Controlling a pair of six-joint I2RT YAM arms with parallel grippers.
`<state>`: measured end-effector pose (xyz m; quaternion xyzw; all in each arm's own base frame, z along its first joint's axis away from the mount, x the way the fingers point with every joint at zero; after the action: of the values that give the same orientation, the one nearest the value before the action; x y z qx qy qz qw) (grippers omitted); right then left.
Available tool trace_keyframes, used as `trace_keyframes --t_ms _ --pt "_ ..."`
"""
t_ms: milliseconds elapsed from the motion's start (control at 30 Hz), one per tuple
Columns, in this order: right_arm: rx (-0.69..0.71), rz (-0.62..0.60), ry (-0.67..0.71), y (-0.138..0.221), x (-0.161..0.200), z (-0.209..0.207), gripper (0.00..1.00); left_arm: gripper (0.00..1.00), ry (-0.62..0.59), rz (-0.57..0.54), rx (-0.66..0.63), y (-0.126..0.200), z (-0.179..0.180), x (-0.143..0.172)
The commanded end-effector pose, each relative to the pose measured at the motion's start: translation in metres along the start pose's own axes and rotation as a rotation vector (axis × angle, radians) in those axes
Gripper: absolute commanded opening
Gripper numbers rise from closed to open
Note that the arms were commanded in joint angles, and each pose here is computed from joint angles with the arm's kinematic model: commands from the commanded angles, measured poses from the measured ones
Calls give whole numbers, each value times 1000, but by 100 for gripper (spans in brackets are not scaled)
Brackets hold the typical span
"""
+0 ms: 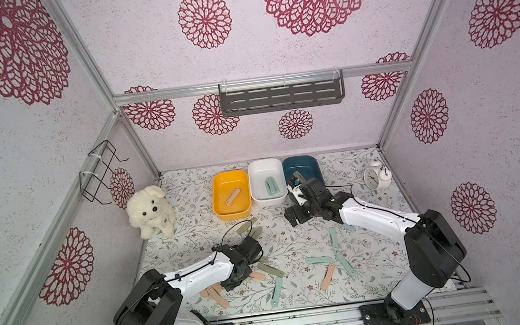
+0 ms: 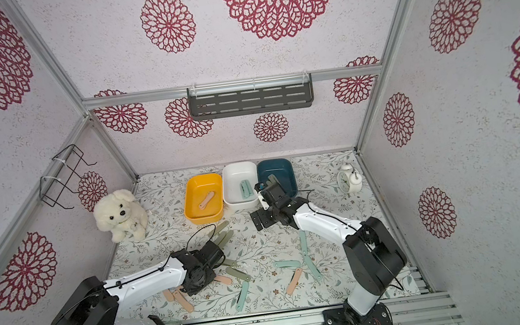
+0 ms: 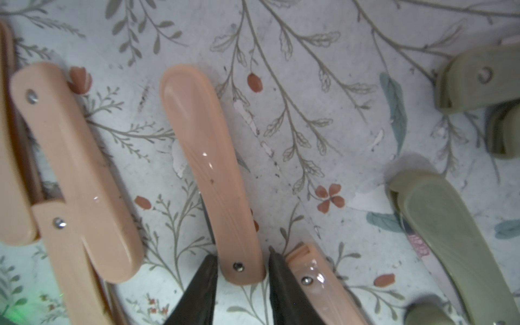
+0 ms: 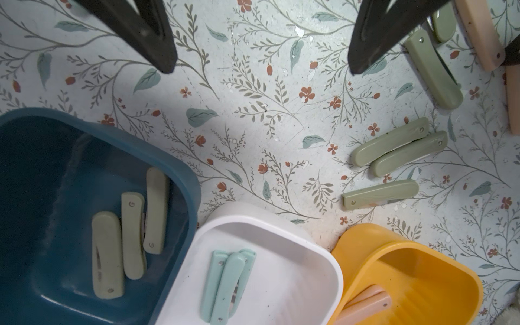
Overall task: Place the fruit knives into the storage box by color
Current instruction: Pick up the fruit knife from the center of the board.
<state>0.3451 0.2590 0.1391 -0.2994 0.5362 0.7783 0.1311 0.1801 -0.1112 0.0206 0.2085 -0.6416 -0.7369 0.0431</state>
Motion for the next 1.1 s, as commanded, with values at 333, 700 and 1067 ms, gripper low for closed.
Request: trace_keyframes --t_ms 333,700,1067 --pt "-22 -35 -20 8 -16 9 99 55 2 10 -60 -15 24 -21" --pt "-24 -36 -25 10 -16 10 99 28 -20 33 -65 -20 21 -26" --pt "-40 -42 -29 8 -20 14 99 17 -130 -108 -29 47 8 -86"
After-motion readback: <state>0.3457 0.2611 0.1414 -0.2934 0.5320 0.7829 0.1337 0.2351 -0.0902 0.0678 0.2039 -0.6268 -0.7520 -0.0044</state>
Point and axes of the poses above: each gripper's point midway between its finger pads, its own y axis back along the fingers, its own z axis along the line the jaws close on, x = y × z, the point moved 1 cm from there along y, back along the fingers, and after that the axes turned 13 degrees about -y, right-handed, at the moved point
